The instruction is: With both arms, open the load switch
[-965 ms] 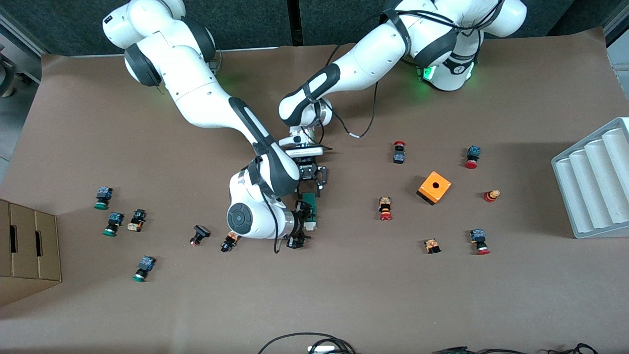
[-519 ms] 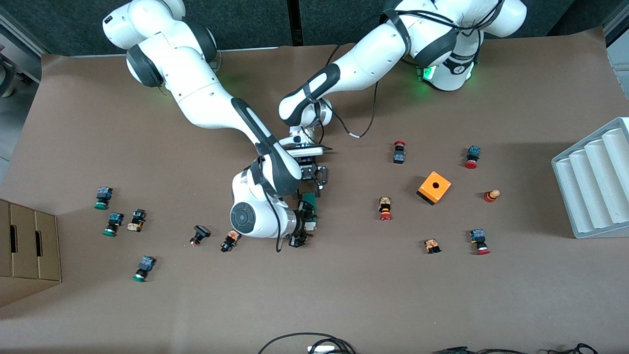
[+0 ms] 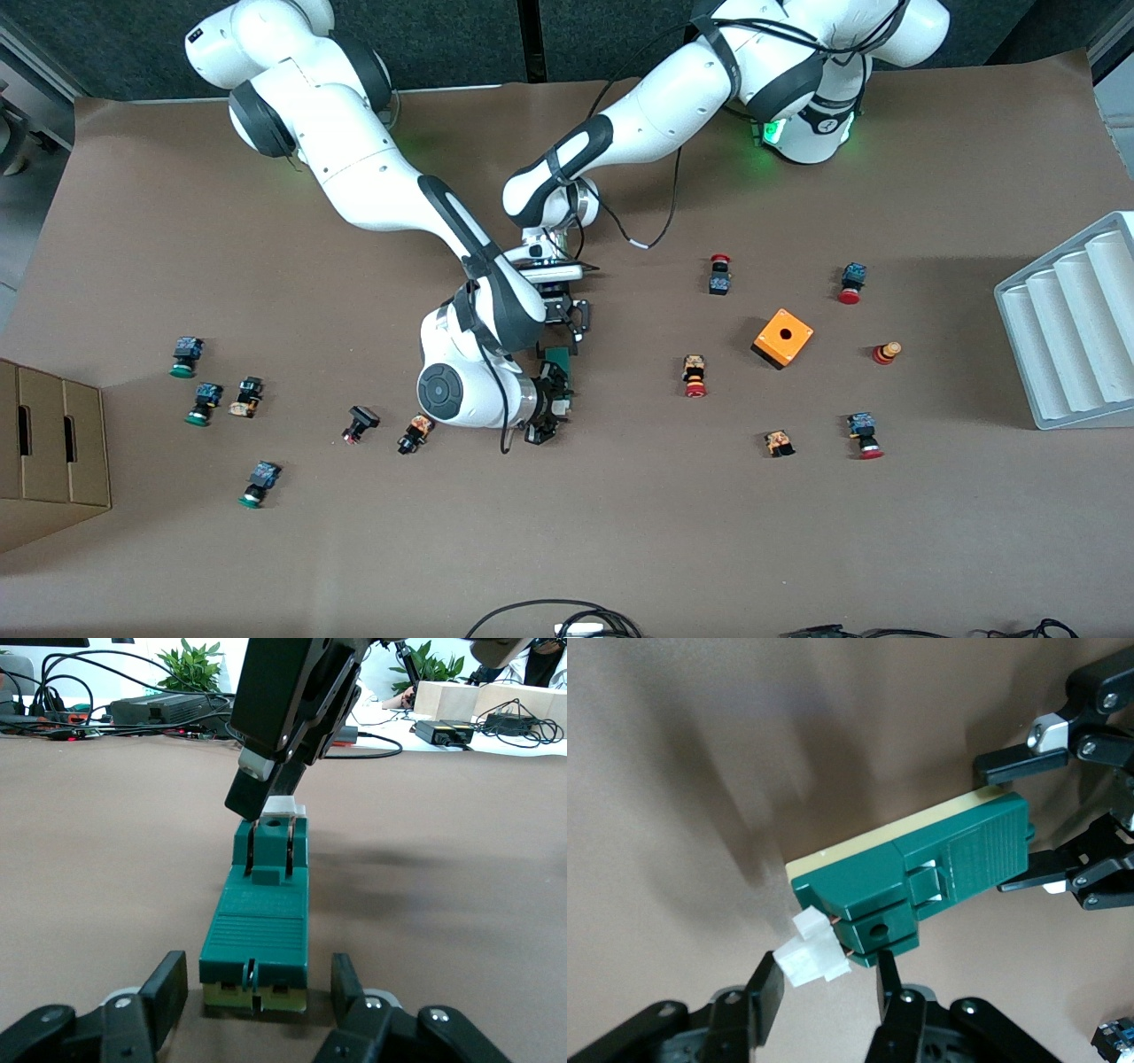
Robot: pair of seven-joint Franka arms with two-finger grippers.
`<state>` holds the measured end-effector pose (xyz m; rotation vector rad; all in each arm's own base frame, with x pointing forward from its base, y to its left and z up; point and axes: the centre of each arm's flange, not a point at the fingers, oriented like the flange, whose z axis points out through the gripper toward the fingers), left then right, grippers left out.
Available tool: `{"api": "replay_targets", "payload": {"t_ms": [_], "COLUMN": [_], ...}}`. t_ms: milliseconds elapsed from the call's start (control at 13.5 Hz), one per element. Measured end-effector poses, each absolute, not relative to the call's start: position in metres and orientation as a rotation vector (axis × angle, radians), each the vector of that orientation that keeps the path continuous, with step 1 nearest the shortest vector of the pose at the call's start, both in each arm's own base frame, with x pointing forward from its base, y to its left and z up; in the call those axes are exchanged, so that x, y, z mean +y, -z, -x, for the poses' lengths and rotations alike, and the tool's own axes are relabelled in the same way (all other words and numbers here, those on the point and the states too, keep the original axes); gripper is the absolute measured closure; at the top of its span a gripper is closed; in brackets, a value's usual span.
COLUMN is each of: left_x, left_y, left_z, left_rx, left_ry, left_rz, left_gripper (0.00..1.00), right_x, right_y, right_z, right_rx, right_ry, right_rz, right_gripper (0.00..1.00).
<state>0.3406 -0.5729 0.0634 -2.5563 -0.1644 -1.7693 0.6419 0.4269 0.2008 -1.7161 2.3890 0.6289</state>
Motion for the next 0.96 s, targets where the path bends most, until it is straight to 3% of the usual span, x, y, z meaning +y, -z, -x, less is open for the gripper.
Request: {"api": "replay_targets", "payload": {"t_ms": [965], "left_x": [-0.5729], "left_y": [-0.0631], "left_z": [-0.3405], "left_rx": [-0.162], "left_ry": [1.771], "left_rz": [2.555], "left_gripper": [0.26], "right_x": [0.423], "right_y": [-0.2023], "right_z": [-0.6443], "right_rx": [2.385], "right_ry": [-0.625], "right_rz": [1.721], "right_gripper": [0.59]}}
